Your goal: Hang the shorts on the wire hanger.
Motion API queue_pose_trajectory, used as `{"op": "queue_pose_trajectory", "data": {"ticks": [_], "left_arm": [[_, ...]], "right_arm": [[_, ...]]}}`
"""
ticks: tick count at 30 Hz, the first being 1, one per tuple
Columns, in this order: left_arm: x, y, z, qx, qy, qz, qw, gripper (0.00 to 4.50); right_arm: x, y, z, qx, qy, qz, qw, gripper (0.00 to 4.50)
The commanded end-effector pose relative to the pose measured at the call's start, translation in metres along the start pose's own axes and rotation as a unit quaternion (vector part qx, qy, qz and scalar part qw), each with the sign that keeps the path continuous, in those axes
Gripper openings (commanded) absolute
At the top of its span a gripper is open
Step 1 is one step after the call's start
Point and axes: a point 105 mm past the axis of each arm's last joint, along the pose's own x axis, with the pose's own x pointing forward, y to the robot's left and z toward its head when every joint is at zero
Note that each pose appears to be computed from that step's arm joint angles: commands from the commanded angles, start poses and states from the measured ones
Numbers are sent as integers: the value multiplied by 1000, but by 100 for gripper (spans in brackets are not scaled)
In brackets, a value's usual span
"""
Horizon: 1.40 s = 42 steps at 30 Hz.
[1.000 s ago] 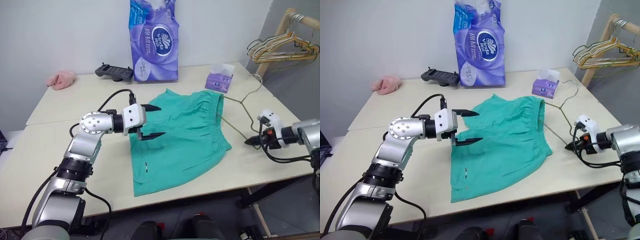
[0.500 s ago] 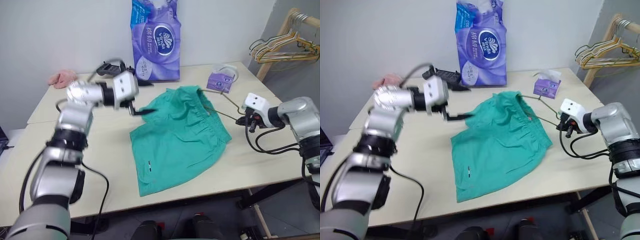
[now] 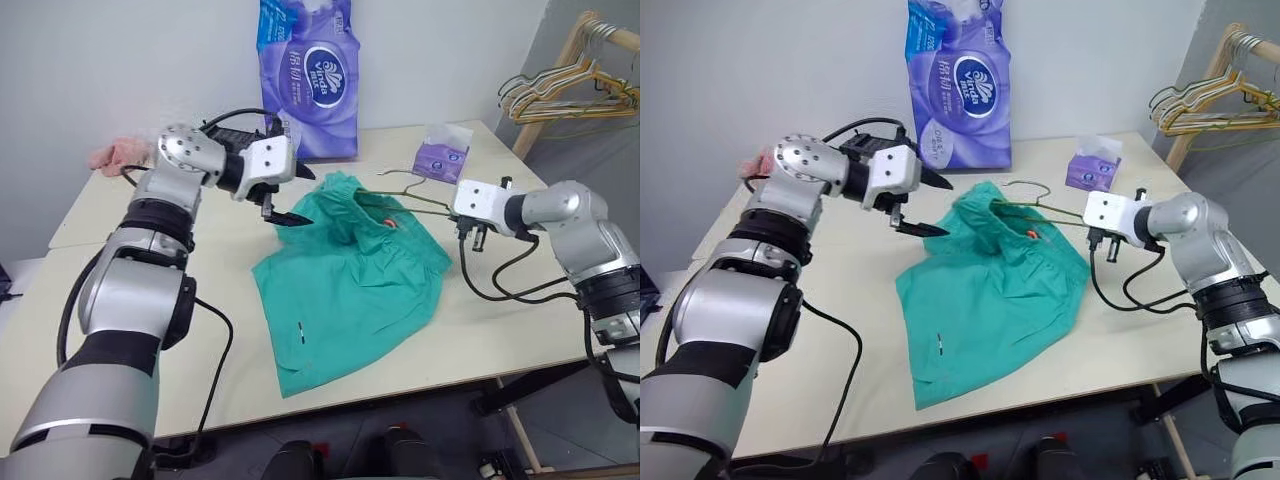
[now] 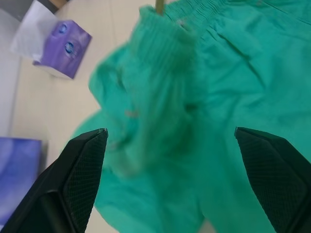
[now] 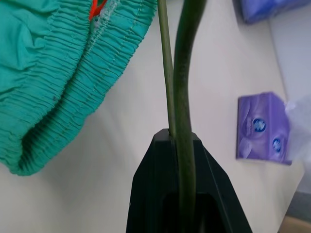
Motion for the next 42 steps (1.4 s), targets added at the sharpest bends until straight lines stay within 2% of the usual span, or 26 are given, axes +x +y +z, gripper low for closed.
{"op": "queue_pose_trajectory", "data": {"ticks": [1,7,10,14,17,29,30,33,37,38,42], "left_arm": [[7,13,20,48,-11,24,998,447],[24,6,10,72,31,18,997,447],[22,9,-10,95,102,40,989,447],[20,17,-14,106,126,71,984,447],[22,20,-13,101,122,83,984,391],[23,19,-10,93,110,79,986,13],[23,19,-10,93,109,78,987,0],[24,20,-8,91,102,86,987,0],[25,18,-8,88,95,85,988,0],[25,18,-8,86,94,87,988,0],[24,17,-12,82,96,88,988,0]], "right_arm": [[-15,-18,29,-19,-29,-39,999,0],[-22,-23,57,-16,-55,-52,997,0],[-27,-25,61,-20,-54,-59,997,0],[-30,-27,63,-27,-50,-66,996,0],[-29,-26,67,-29,-56,-66,996,0],[-30,-28,82,-45,-77,-75,993,0],[-31,-29,83,-45,-78,-76,993,0],[-31,-26,86,-46,-83,-70,993,0],[-31,-11,83,-33,-88,-24,995,0],[-32,-8,81,-31,-87,-15,996,50],[-41,-7,81,-24,-84,-8,996,174]]}}
